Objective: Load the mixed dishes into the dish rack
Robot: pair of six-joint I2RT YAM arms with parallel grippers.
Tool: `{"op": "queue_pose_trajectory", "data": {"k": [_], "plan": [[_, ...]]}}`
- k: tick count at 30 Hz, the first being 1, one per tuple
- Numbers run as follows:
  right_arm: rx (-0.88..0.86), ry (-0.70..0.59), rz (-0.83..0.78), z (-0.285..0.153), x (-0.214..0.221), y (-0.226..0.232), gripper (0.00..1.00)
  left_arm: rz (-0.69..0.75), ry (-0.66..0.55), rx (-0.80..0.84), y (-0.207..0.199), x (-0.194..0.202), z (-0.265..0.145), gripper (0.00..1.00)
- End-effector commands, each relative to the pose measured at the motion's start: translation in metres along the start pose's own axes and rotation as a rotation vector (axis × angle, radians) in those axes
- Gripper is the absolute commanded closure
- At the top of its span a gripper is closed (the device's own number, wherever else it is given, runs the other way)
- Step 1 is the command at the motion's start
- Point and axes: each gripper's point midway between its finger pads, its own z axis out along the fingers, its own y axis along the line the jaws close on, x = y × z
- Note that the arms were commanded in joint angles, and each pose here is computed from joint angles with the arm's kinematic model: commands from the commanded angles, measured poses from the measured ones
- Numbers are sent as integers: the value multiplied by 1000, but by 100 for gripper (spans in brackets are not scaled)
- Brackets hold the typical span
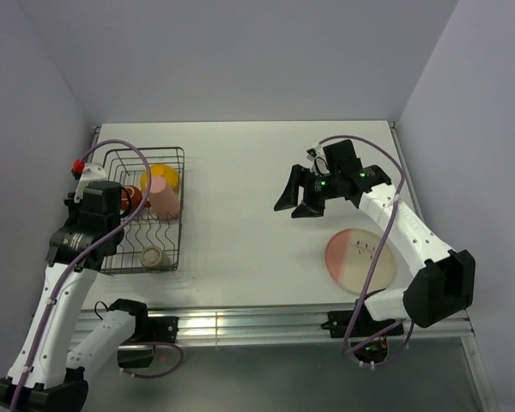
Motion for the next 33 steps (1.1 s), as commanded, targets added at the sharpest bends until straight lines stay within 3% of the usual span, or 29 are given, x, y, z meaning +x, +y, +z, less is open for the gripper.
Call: {"op": "queue_pose_trajectory", "data": {"k": [1, 33], "plan": [[-21, 0, -16, 4, -3, 1, 26, -8, -28, 29, -4, -5, 2, 100], [-16, 3, -12, 7, -5, -1, 26, 111, 93, 111, -46, 37, 41, 100]]}}
